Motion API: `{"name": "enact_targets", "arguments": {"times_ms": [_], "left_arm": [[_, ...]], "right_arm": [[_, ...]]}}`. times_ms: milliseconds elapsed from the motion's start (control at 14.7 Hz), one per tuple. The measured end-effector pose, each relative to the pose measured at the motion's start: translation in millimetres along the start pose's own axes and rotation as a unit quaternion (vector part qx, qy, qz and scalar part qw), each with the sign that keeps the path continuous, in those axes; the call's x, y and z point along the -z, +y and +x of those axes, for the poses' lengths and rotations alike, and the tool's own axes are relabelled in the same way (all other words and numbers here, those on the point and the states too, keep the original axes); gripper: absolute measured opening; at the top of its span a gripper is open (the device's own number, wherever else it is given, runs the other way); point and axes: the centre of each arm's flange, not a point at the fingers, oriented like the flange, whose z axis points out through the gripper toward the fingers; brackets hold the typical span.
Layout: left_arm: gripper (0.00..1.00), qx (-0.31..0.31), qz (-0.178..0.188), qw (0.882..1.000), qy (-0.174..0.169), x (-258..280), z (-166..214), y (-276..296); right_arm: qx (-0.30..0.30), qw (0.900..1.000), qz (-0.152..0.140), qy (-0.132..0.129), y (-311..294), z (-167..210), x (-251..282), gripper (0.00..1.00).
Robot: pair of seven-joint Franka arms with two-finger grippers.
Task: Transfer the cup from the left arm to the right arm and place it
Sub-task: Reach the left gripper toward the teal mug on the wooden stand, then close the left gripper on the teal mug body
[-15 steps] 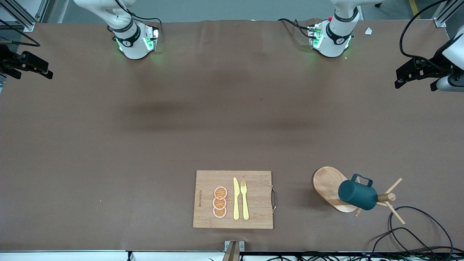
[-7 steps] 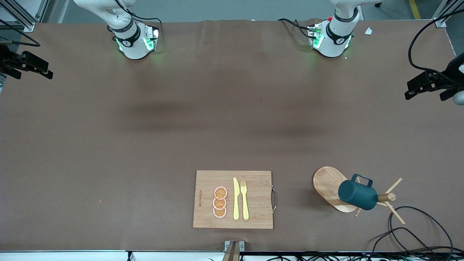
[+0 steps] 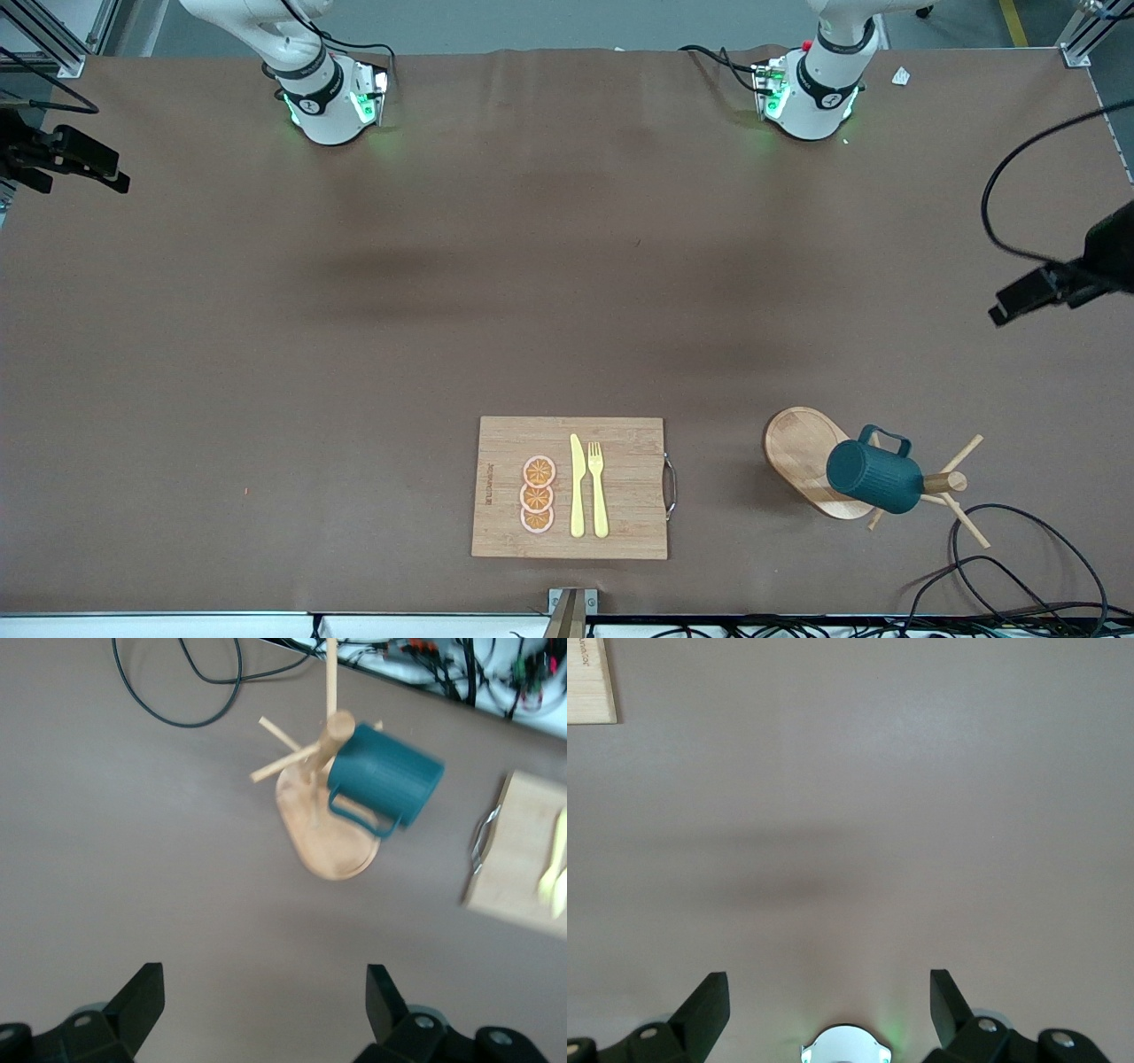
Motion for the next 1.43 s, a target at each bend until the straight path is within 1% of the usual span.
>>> {"name": "enact_targets", "arguments": {"times_ms": [136,340,612,680,884,1020,1224,1429], "left_arm": [[1.00,0.076,-0.022,0.997,0.001,-24,14,7],[1.00,0.171,-0.044,0.984,0.016,-49,28,21],[1.00,0.247,-0.084,0.965,0.038,-85,46,40],[1.00,0.264,-0.094,0.959,0.044,-96,51,46],[1.00,0.330,-0.130,0.933,0.061,-131,66,63],[1.00,0.356,-0.144,0.921,0.061,-153,70,75],[1.00,0.379,-0.149,0.912,0.047,-173,74,76],[1.00,0.399,-0.153,0.904,0.033,-181,75,74]], "right_arm": [[0.000,1.000,0.000,0.000,0,0,0,1.00],[0.000,1.000,0.000,0.000,0,0,0,1.00],[0.001,1.000,0.000,0.000,-1,0,0,1.00],[0.001,1.000,0.000,0.000,-1,0,0,1.00],[0.002,1.000,0.000,-0.001,-2,0,0,1.00],[0.002,1.000,0.000,-0.002,-2,0,0,1.00],[0.002,1.000,0.000,-0.003,-2,-1,0,1.00],[0.002,1.000,0.000,-0.003,-2,-1,0,1.00]]}}
